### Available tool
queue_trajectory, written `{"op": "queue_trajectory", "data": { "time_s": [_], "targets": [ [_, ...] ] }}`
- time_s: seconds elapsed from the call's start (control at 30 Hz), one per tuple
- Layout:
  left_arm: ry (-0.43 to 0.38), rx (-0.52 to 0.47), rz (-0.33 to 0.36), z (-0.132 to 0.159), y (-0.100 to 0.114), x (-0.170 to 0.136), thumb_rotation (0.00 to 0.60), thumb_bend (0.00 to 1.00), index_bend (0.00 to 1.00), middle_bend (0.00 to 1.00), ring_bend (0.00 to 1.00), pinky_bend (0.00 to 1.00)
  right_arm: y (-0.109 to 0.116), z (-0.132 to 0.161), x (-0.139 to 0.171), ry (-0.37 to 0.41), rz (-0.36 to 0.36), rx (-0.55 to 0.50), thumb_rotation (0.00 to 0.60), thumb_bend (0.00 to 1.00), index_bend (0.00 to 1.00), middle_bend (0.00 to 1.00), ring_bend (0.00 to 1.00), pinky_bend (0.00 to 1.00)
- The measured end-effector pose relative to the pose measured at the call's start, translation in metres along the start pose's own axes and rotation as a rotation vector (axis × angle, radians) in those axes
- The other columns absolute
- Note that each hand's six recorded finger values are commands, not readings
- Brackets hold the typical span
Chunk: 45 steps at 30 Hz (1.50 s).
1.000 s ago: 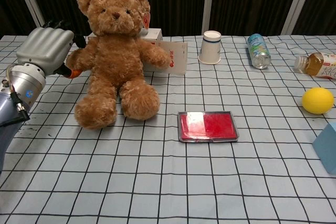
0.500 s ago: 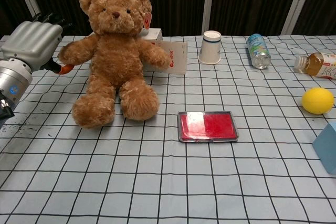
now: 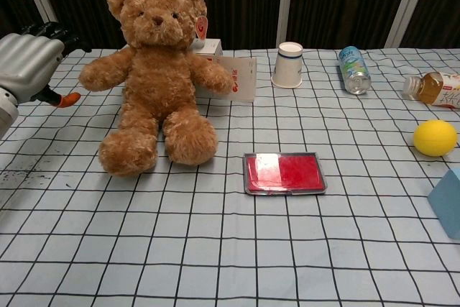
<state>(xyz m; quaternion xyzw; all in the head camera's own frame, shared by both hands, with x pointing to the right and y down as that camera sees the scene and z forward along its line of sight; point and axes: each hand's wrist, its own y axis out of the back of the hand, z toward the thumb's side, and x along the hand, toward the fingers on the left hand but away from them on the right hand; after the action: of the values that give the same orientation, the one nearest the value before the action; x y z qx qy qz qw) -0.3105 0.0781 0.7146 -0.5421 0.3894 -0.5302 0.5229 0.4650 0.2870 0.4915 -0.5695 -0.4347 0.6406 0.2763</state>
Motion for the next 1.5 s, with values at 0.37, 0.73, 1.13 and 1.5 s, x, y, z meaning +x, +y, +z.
{"op": "queue_trajectory", "data": {
  "time_s": [0.37, 0.73, 1.13, 1.5],
  "targets": [
    [0.093, -0.234, 0.078, -0.038, 0.026, -0.048, 0.6, 0.4, 0.2, 0.09, 0.0, 0.0, 0.001, -0.001, 0.001, -0.001, -0.007, 0.0, 0.6, 0.22, 0.11, 0.06, 0.07, 0.0],
    [0.289, -0.3, 0.007, -0.117, 0.067, -0.133, 0.6, 0.4, 0.22, 0.07, 0.0, 0.0, 0.005, 0.002, 0.001, 0.011, -0.036, 0.003, 0.6, 0.22, 0.11, 0.06, 0.07, 0.0],
    [0.399, -0.332, -0.137, -0.165, 0.104, -0.177, 0.6, 0.41, 0.22, 0.06, 0.0, 0.0, 0.005, 0.004, 0.004, 0.011, -0.048, 0.021, 0.6, 0.22, 0.11, 0.06, 0.07, 0.0],
    [0.329, -0.357, -0.214, -0.173, 0.106, -0.176, 0.6, 0.42, 0.22, 0.03, 0.0, 0.0, 0.008, 0.009, 0.006, 0.014, -0.055, 0.025, 0.6, 0.22, 0.11, 0.06, 0.07, 0.0]
  ]
}}
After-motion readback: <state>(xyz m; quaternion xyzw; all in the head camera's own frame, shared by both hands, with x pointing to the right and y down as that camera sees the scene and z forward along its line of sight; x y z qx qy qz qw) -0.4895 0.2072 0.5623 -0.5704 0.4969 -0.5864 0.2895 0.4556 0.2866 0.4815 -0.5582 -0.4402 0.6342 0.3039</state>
